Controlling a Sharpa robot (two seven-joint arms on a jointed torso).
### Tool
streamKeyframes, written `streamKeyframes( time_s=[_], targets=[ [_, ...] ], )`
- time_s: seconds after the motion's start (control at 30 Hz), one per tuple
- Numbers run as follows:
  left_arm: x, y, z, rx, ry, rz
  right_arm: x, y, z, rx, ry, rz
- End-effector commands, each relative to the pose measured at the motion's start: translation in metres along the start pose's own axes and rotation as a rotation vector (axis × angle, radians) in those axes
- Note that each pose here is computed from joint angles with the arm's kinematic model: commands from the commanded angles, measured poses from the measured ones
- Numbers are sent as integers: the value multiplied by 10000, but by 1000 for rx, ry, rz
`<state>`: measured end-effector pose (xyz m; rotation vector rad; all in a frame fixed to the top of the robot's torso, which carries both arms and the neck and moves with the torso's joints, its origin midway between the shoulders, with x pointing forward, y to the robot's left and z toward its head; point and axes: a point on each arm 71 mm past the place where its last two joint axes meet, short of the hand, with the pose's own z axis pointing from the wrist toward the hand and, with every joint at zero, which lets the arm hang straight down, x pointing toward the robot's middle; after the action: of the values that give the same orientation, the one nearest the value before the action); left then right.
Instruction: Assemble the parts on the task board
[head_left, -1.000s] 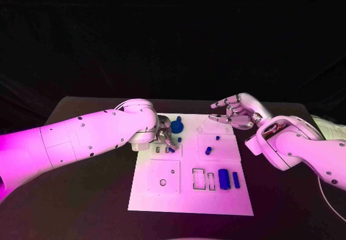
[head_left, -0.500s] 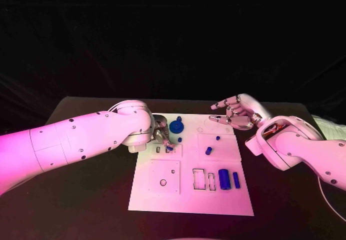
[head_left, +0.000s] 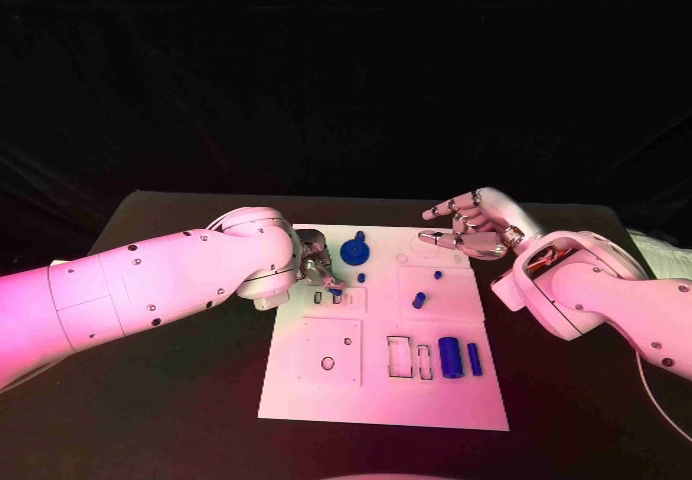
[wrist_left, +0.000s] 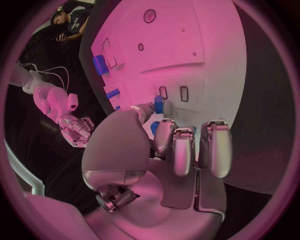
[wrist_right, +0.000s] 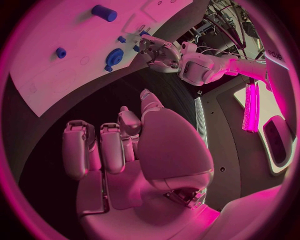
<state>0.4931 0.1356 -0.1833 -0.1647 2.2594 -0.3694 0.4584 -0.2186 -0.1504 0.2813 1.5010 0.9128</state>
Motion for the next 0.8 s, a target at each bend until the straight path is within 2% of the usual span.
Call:
streamKeyframes(
  time_s=[0.03,0.37,0.8],
  targets=[
    [19,41,16,-48,-10,-11,19,6,-3,-3,19,-10],
    [112,61,54,-59,26,16,20,7,-6,-2,22,-10],
    [149,84,48,-62,57,41,20,-5,0,0,25,-12]
  ],
)
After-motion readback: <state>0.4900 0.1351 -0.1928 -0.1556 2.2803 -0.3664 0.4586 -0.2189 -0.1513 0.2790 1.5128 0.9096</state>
